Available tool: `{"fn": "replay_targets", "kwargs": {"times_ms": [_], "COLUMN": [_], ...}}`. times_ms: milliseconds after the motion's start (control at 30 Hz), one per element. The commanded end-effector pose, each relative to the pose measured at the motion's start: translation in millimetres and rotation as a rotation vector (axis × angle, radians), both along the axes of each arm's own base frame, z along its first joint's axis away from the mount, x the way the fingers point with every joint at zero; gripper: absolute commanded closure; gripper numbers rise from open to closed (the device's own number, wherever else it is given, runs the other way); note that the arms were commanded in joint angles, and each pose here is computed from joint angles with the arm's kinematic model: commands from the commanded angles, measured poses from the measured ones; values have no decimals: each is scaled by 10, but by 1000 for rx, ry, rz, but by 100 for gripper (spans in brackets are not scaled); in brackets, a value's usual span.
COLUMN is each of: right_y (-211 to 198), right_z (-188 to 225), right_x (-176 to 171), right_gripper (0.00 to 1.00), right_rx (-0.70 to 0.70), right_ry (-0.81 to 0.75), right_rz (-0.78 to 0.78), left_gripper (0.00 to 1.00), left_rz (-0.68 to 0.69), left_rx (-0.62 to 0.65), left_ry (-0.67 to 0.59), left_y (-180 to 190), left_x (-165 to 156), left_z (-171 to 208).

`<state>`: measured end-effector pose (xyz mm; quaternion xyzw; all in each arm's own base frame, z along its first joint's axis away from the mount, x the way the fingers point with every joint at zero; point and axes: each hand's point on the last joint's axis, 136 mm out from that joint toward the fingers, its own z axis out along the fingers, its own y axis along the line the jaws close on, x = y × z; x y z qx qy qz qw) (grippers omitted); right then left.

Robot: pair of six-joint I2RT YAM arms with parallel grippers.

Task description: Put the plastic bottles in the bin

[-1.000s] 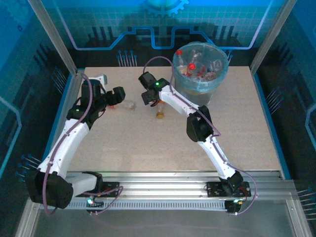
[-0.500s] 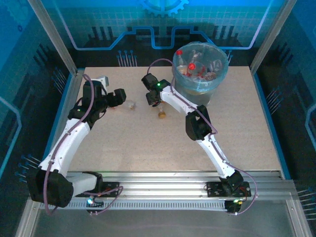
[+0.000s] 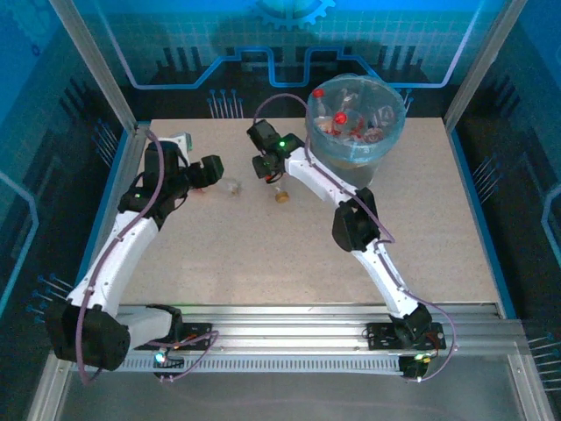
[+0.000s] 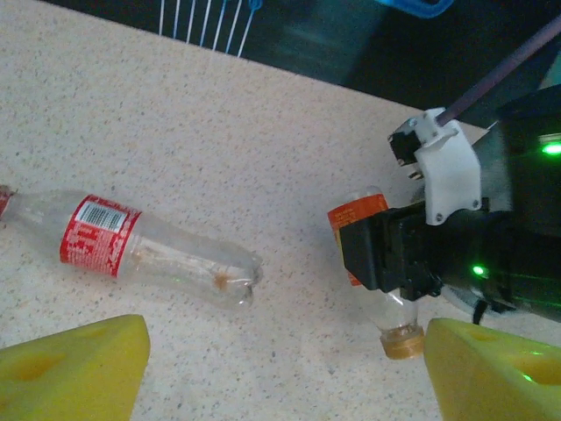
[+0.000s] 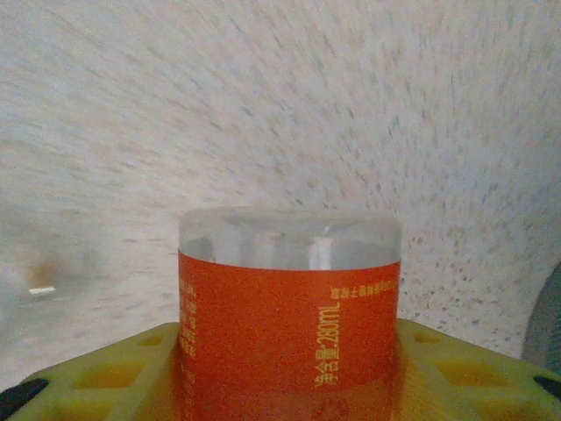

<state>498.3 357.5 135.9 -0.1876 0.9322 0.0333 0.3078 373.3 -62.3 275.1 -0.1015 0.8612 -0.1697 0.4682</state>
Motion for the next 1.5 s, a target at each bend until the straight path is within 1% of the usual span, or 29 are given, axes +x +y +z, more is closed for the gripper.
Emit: {"fn": "replay_targets", "kwargs": {"times_ms": [0,100,167,233,333,433,533,633,867,1000,1133,1300,1467], "right_y": [227,121,-79,-346,-739,-1159,-1520,-1796,-2095,-2261,-2422,-2562,-2700], "right_z": [1554,2211,2637,3036,3407,3604,3671,3713,3673,3572,3423,3221,2969], "right_x": [-280,-397,-422,-425,-369,-249,-153,-80,184,364,541,756,924], "right_gripper": [48,48,48,48,49,49,50,51,52,52,52,52,48], "right_rx": [187,229,217,201,167,143,139,103,-41,-74,-69,-88,-138], "right_ry": [-242,-373,-485,-592,-715,-810,-864,-937,-1056,-1070,-1061,-1043,-1003], "right_rz": [130,158,140,99,32,-60,-142,-221,-355,-427,-479,-514,-548], "left_gripper": [18,19,19,20,20,20,20,20,20,20,20,19,19], "left_rz": [-27,-65,-96,-157,-289,-413,-464,-477,-462,-457,-453,-459,-458], "left_rx": [-82,-106,-119,-140,-163,-176,-181,-182,-170,-160,-144,-128,-113], "left_ry": [-138,-217,-280,-337,-390,-402,-395,-381,-339,-327,-324,-315,-309], "left_y": [-71,-209,-343,-593,-1097,-1556,-1809,-1921,-1939,-1934,-1930,-1952,-1959], "left_x": [-49,-44,-34,-12,2,13,33,46,69,80,99,134,163], "left_z": [628,968,1221,1463,1713,1817,1808,1723,1521,1467,1431,1381,1340]}}
